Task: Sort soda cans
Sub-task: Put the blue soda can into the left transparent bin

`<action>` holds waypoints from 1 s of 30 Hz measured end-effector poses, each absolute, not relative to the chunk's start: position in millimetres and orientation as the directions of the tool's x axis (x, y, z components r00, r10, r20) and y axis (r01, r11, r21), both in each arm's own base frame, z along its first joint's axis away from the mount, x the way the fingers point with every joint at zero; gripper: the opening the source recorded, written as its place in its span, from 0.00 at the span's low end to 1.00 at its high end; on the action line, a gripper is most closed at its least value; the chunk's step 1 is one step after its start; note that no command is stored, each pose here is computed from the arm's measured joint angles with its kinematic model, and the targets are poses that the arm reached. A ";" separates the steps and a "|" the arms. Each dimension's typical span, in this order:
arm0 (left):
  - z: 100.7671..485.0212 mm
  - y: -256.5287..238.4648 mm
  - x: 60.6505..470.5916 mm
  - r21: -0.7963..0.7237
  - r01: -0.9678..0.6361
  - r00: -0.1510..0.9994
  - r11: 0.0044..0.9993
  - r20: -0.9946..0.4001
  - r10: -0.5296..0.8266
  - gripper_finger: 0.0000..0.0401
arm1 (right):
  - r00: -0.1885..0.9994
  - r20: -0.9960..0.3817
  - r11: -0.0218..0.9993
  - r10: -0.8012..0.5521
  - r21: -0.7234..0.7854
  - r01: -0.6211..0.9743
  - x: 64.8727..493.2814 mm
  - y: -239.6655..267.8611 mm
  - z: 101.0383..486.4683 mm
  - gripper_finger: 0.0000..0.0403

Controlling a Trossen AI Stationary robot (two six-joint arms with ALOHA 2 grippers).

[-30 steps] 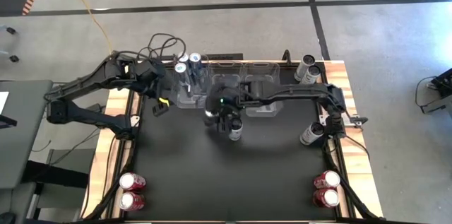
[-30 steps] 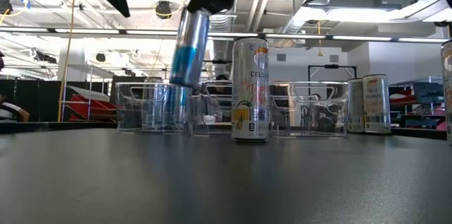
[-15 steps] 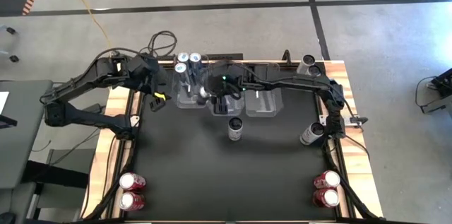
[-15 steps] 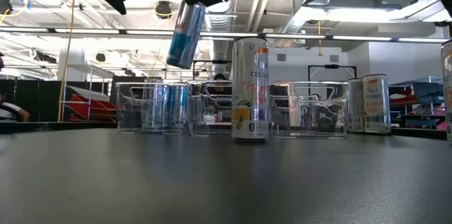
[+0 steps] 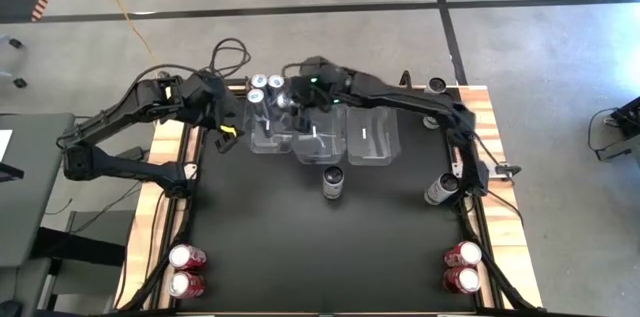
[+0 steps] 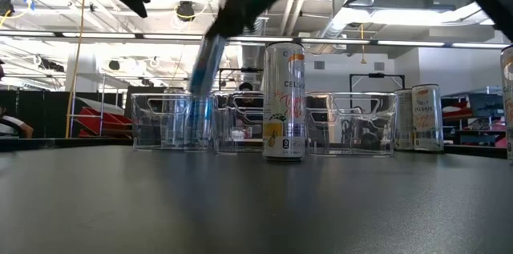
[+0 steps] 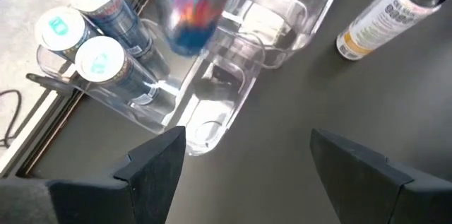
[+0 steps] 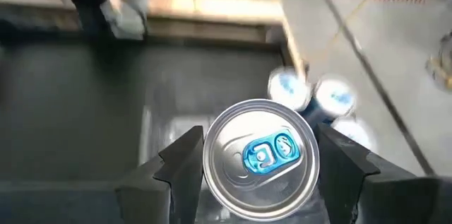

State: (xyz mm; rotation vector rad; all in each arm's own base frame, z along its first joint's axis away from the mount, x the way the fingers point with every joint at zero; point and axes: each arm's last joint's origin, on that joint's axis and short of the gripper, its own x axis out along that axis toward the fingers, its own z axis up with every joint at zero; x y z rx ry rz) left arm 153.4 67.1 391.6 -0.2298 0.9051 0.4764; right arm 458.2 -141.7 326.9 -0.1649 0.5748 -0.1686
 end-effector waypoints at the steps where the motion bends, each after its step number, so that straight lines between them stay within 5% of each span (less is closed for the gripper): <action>1: 391.5 67.3 153.9 0.002 -0.494 0.524 0.870 -0.798 0.299 0.75 | 0.811 -0.549 0.974 -0.202 -0.200 0.108 462.4 -143.2 315.6 0.55; 9: 391.0 67.1 153.6 -0.029 -0.530 0.518 0.848 -0.802 0.297 0.75 | 0.761 -0.623 0.981 -0.180 -0.173 0.090 481.0 -145.5 271.0 0.55; 30: 391.1 68.1 154.2 -0.053 -0.586 0.511 0.808 -0.798 0.319 0.75 | 0.770 -0.579 0.961 -0.269 -0.213 0.175 476.7 -198.9 255.0 0.56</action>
